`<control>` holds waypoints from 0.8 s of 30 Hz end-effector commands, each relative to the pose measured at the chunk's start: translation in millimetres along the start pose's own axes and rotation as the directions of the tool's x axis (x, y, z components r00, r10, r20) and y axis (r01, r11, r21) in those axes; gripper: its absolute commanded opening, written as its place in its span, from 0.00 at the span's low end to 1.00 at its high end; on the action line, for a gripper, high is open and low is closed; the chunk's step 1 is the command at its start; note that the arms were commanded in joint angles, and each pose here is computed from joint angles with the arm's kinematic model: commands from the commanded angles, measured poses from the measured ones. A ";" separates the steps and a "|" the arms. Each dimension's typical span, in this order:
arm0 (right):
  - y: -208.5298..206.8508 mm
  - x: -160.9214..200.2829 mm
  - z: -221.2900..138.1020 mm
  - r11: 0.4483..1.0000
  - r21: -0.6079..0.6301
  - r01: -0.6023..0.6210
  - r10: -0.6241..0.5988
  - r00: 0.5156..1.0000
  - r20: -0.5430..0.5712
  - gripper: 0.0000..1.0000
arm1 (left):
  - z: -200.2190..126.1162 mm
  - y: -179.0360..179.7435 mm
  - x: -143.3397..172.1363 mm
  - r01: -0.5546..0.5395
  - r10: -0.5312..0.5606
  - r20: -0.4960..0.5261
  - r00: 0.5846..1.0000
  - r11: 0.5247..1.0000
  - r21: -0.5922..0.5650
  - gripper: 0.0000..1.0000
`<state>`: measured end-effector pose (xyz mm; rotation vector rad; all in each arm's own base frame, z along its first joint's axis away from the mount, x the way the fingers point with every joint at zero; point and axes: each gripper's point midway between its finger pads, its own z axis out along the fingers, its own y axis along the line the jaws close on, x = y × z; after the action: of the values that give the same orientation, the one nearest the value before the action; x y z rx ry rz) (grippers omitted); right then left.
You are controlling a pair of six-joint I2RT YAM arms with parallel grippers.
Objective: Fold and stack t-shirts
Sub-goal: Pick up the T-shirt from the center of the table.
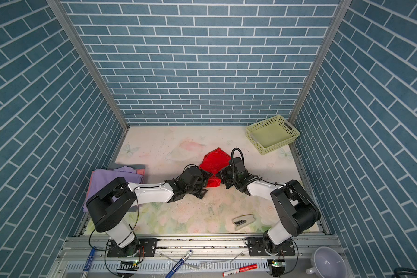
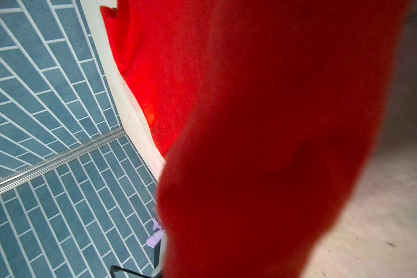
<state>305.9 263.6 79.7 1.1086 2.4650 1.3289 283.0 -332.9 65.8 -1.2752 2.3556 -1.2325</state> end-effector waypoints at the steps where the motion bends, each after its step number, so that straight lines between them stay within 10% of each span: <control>1: 17.6 5.3 -9.0 1.000 -0.021 0.018 -0.019 0.999 -0.028 0.00 | -7.9 13.5 -9.5 0.041 -0.041 0.080 0.996 0.999 -0.009 1.00; 18: 10.0 17.7 -19.6 0.999 0.033 -0.010 0.013 0.997 -0.082 0.00 | 47.3 -11.1 -1.1 0.080 -0.104 0.082 0.991 0.963 0.256 0.98; 24: 0.0 12.8 -24.6 0.996 0.082 0.027 -0.021 0.997 -0.075 0.00 | 53.1 -5.9 -2.4 0.075 -0.099 0.084 0.992 0.964 0.254 0.54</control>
<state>286.0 255.1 82.5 1.1294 2.5830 1.2844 315.2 -368.3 47.2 -1.3284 2.0197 -1.4557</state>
